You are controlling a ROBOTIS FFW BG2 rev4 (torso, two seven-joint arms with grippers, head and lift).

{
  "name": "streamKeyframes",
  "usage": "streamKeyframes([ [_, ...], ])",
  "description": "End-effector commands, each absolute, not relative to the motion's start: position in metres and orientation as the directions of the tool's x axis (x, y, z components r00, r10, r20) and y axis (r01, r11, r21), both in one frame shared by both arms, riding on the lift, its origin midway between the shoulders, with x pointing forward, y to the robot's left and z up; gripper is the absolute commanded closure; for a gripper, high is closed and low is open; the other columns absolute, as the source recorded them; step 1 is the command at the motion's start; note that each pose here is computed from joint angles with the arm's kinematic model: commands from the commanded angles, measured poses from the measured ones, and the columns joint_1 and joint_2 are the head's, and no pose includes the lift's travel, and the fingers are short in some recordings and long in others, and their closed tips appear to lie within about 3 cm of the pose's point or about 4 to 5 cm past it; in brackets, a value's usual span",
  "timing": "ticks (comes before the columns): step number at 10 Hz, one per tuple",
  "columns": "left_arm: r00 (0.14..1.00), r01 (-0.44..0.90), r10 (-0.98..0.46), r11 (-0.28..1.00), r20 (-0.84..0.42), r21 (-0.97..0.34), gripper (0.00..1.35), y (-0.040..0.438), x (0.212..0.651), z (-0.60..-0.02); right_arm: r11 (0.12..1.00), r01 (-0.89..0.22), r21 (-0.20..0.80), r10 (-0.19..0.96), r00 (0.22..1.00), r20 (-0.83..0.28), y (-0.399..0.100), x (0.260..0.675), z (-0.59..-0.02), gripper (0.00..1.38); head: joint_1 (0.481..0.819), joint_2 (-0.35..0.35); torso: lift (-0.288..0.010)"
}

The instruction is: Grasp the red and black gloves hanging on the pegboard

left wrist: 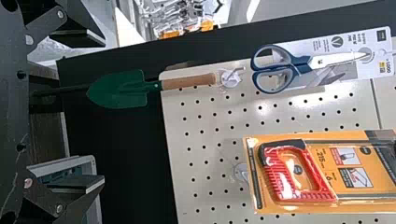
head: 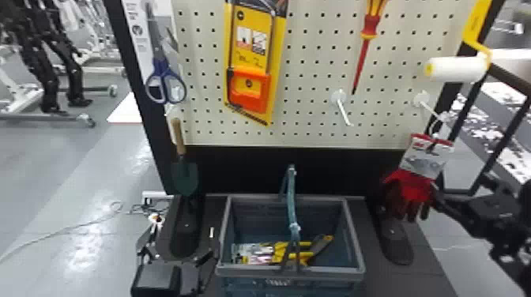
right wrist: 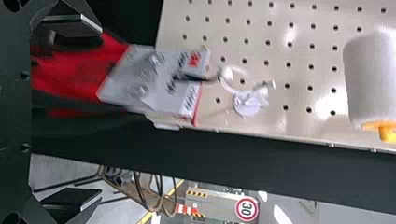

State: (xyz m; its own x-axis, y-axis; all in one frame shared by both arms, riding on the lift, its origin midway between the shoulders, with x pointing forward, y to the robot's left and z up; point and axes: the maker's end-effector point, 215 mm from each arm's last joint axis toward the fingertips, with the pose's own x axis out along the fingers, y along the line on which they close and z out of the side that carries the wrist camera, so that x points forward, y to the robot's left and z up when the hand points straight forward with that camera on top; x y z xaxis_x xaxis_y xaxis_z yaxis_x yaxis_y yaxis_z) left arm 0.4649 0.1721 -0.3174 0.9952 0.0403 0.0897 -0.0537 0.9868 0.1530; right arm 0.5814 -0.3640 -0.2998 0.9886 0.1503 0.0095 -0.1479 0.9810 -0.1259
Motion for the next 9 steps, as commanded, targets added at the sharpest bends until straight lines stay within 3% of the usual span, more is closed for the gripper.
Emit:
streamKeyframes([
  [1, 0.995, -0.053, 0.04, 0.987, 0.092, 0.152, 0.26, 0.172, 0.467, -0.317, 0.98, -0.147, -0.13, 0.15, 0.989, 0.013, -0.374, 0.601, -0.291, 0.08, 0.549, 0.0, -0.1],
  [5, 0.996, -0.046, 0.033, 0.988, 0.089, 0.147, 0.26, 0.168, 0.467, -0.318, 0.96, -0.274, -0.056, 0.273, 0.962, -0.032, -0.346, 0.632, -0.291, 0.07, 0.549, 0.0, -0.1],
  [6, 0.996, -0.044, 0.031, 0.988, 0.087, 0.147, 0.26, 0.168, 0.467, -0.32, 0.947, -0.322, 0.003, 0.322, 0.946, -0.045, -0.333, 0.638, -0.297, 0.07, 0.549, 0.0, -0.1],
  [9, 0.996, -0.02, 0.008, 0.989, 0.085, 0.147, 0.26, 0.161, 0.469, -0.32, 0.935, -0.356, 0.003, 0.356, 0.934, -0.037, -0.334, 0.649, -0.285, 0.08, 0.549, 0.0, -0.1],
])
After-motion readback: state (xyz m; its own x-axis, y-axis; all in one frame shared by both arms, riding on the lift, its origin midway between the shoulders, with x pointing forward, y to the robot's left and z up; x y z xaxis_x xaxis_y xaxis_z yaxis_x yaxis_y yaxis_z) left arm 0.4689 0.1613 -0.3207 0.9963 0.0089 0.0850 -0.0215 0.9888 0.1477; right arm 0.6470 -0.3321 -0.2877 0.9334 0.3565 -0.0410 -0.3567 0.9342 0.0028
